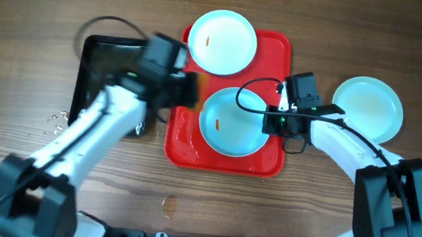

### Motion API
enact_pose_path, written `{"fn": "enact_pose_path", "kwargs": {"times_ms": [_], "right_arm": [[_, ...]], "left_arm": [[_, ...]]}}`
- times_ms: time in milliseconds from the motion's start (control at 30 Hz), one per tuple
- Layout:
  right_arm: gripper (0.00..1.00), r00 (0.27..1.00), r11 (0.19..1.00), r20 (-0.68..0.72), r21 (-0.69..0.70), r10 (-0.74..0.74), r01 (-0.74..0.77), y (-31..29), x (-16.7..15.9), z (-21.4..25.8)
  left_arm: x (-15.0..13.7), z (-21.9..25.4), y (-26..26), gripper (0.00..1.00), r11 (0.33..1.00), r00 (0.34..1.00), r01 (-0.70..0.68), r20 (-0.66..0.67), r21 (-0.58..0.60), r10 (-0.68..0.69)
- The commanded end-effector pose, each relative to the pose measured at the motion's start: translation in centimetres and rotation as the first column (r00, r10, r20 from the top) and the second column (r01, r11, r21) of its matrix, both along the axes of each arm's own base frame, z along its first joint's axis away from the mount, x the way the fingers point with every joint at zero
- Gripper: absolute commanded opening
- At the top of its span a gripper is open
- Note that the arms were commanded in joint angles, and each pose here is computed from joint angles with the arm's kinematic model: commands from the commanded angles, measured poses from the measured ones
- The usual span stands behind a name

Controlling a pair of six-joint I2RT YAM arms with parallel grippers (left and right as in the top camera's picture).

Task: Clean dirty plates on tray and stack at the side
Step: 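Scrub the held white plate with the sponge in the left gripper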

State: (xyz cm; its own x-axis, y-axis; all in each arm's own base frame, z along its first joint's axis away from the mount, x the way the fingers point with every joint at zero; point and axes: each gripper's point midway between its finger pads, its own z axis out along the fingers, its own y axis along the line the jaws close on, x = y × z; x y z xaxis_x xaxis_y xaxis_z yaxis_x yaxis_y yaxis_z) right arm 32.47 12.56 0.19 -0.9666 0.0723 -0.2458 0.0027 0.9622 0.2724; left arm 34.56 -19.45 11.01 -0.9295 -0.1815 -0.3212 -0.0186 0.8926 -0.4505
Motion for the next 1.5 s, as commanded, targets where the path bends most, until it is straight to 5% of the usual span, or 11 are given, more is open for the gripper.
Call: {"fn": "enact_pose_path", "kwargs": {"times_ms": [0,433,633,833,1100,1467], "right_arm": [[0.05,0.999,0.999,-0.029,-0.028,-0.024,0.023,-0.5,-0.5,-0.8],[0.05,0.999,1.000,-0.032,-0.021,-0.021,0.020,-0.4,-0.6,-0.8],[0.05,0.999,1.000,-0.035,-0.010,-0.018,0.018,-0.2,-0.6,-0.8],[0.05,0.999,1.000,-0.041,-0.008,-0.017,0.016,-0.2,-0.8,-0.8],[0.05,0.998,1.000,-0.054,-0.013,-0.017,0.016,-0.3,-1.1,-0.9],[0.04,0.996,0.999,-0.077,-0.013,-0.044,0.044,-0.4,-1.5,-1.0]], "left_arm": [[-1.0,-3.2,-5.1,0.04,1.000,0.998,0.003,-0.058,-0.007,-0.003],[-2.6,-11.9,-7.6,0.04,1.000,0.973,0.003,-0.232,0.022,0.003],[-3.8,-13.4,-4.7,0.04,0.988,0.955,-0.027,-0.287,0.153,0.071],[-3.4,-13.8,-1.2,0.04,0.957,0.948,-0.076,-0.278,0.280,0.157],[-2.6,-13.2,5.0,0.04,0.813,0.969,-0.074,-0.151,0.577,0.195],[-0.7,-7.6,5.3,0.04,0.787,0.966,-0.111,-0.118,0.607,0.228]]}}
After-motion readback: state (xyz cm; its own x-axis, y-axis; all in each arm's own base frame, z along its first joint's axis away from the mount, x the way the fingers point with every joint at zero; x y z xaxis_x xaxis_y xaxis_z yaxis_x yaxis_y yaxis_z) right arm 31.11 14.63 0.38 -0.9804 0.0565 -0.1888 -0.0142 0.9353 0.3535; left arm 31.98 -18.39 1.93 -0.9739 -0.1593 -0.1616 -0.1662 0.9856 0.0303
